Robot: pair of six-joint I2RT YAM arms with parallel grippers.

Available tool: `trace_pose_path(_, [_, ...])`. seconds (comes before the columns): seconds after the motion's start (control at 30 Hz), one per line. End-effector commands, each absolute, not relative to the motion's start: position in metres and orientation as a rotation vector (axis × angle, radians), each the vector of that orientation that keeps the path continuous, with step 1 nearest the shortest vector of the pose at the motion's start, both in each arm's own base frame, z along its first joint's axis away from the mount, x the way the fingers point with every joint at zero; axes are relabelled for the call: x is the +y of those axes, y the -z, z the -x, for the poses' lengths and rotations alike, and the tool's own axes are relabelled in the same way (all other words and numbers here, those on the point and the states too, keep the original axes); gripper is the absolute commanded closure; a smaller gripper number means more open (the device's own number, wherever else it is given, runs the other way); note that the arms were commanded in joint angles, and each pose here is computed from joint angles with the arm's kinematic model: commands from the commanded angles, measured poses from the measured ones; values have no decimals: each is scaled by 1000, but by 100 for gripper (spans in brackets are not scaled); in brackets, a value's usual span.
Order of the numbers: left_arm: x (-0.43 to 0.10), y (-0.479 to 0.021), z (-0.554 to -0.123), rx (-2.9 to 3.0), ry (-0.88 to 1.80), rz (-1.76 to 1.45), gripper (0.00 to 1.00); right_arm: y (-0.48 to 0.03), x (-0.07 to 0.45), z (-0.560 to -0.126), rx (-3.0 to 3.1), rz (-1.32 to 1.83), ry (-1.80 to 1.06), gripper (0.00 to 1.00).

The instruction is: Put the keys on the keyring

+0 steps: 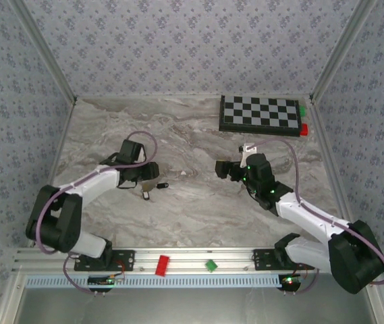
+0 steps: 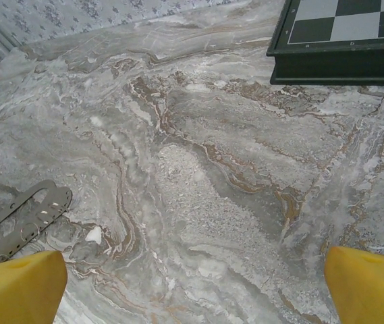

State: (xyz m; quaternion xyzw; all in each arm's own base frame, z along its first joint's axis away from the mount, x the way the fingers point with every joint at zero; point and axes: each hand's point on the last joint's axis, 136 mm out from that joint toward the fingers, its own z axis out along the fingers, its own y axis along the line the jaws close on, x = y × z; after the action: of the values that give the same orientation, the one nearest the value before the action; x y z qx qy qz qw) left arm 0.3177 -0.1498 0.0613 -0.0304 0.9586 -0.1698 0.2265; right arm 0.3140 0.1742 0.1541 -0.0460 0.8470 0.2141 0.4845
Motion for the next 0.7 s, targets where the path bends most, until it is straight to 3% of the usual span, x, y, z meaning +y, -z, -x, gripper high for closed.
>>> trace_pose_path(0.0, [-171, -74, -334, 2603, 559, 19, 50, -164, 173, -314, 2021, 125, -500, 1])
trace_pose_path(0.07, [-176, -69, -335, 2618, 566, 3, 56, -166, 172, -314, 2012, 126, -501, 1])
trace_pose_path(0.67, [-200, -42, -330, 2681, 618, -86, 62, -161, 173, -313, 2026, 133, -491, 0])
